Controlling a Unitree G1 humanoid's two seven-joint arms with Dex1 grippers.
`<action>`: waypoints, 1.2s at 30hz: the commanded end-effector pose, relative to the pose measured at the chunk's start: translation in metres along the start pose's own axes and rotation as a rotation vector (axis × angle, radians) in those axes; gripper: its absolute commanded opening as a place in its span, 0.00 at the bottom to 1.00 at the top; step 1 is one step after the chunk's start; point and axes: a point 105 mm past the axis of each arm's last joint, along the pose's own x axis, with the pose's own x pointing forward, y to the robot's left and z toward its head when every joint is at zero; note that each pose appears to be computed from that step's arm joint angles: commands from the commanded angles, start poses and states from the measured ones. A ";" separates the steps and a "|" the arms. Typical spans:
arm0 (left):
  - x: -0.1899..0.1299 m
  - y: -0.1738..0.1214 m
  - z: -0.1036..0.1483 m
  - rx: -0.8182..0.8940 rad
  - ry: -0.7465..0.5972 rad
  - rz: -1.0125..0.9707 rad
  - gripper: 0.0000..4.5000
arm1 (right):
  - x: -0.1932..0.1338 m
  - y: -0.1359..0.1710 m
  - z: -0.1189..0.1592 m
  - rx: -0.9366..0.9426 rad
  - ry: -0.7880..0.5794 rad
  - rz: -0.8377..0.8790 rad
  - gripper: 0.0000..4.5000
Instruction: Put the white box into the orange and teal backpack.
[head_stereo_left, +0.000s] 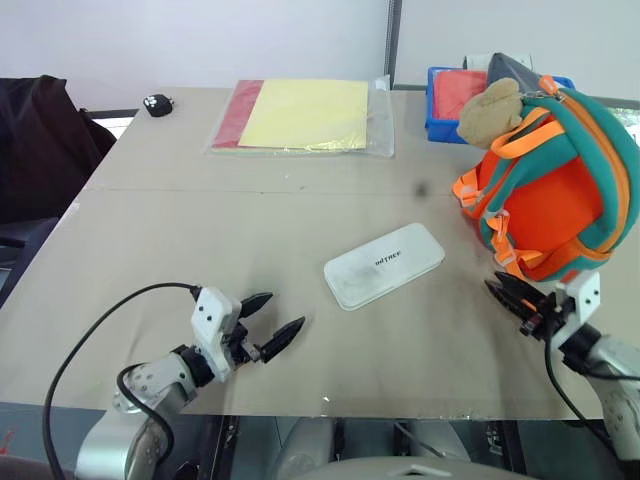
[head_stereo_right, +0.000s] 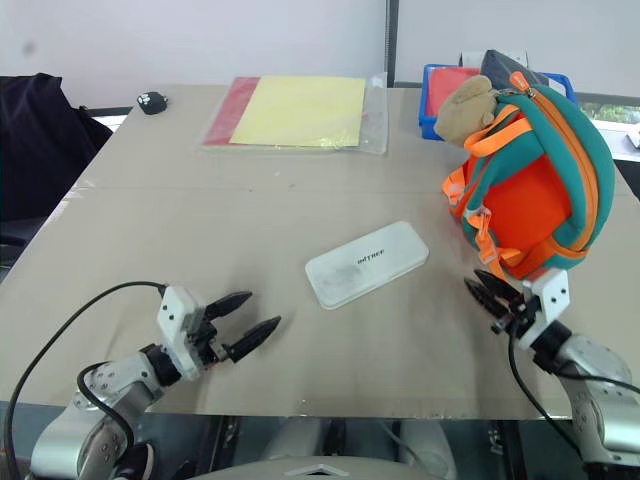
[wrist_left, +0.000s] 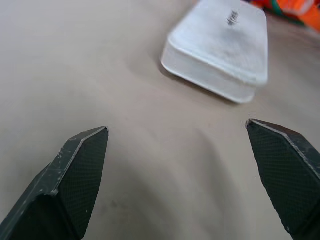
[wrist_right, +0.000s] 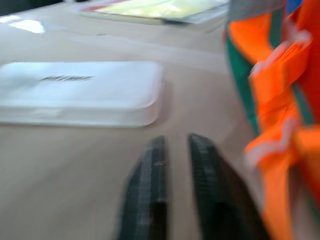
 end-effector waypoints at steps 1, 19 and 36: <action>0.008 -0.010 0.016 -0.325 -0.048 -0.057 1.00 | 0.022 -0.011 0.008 -0.067 0.010 -0.063 0.03; 0.082 -0.018 0.017 -0.903 0.233 -0.218 1.00 | 0.100 -0.004 0.000 -0.376 0.058 0.050 0.03; 0.071 -0.011 0.012 -0.858 0.264 -0.117 1.00 | 0.086 0.042 -0.010 -0.293 0.056 0.161 0.03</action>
